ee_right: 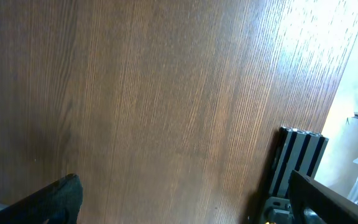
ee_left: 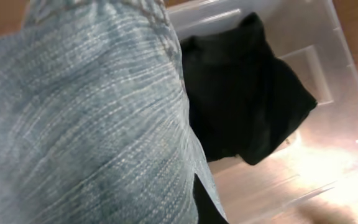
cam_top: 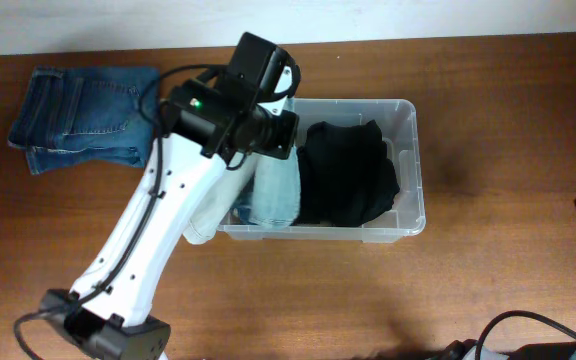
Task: Pack container
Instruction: 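Lift the light-wash denim and carry it toward the container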
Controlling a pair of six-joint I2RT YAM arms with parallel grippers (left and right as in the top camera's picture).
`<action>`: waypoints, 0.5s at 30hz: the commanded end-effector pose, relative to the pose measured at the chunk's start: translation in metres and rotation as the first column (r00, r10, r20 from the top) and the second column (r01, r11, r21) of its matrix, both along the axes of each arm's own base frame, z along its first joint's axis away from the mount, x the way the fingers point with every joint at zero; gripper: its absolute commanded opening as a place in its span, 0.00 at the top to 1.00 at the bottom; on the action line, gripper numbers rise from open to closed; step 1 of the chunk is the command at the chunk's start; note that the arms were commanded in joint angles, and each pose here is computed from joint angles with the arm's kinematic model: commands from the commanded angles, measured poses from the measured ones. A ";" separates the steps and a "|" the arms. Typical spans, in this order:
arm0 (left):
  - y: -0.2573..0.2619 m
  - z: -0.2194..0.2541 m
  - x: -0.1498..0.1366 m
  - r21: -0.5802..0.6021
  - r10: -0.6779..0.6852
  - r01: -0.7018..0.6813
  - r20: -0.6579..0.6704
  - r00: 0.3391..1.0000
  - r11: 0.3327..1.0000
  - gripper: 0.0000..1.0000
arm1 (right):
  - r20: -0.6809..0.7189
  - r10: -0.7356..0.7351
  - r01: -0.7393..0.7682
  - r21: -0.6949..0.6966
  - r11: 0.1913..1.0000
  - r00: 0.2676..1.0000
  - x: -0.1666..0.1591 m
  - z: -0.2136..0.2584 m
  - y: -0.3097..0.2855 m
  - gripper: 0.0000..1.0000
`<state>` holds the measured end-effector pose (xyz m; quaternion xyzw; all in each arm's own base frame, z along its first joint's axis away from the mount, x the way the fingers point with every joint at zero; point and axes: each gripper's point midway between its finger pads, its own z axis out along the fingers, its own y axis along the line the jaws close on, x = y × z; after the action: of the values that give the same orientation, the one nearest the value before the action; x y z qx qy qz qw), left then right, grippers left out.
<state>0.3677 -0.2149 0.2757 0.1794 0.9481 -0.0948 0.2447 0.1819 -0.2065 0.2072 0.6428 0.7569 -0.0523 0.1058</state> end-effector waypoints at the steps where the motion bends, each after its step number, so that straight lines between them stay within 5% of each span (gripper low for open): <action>1: 0.029 0.068 0.011 0.041 0.077 -0.087 0.206 0.976 0.995 0.99 | -0.006 -0.012 0.012 0.002 1.000 1.000 -0.002 -0.002 -0.001 0.02; 9: 0.096 0.172 -0.013 -0.100 0.261 -0.241 0.368 0.893 0.965 0.99 | -0.006 -0.012 0.012 0.001 1.000 1.000 -0.002 -0.002 -0.001 0.02; 15: 0.113 0.213 -0.047 -0.177 0.222 -0.159 0.433 0.874 0.971 0.99 | -0.006 -0.012 0.012 0.002 1.000 1.000 -0.002 -0.002 -0.001 0.02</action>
<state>0.3382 -0.0971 0.4601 0.0558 0.8953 -0.0584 0.4381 0.1819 -0.2066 0.2069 0.6426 0.7572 -0.0523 0.1052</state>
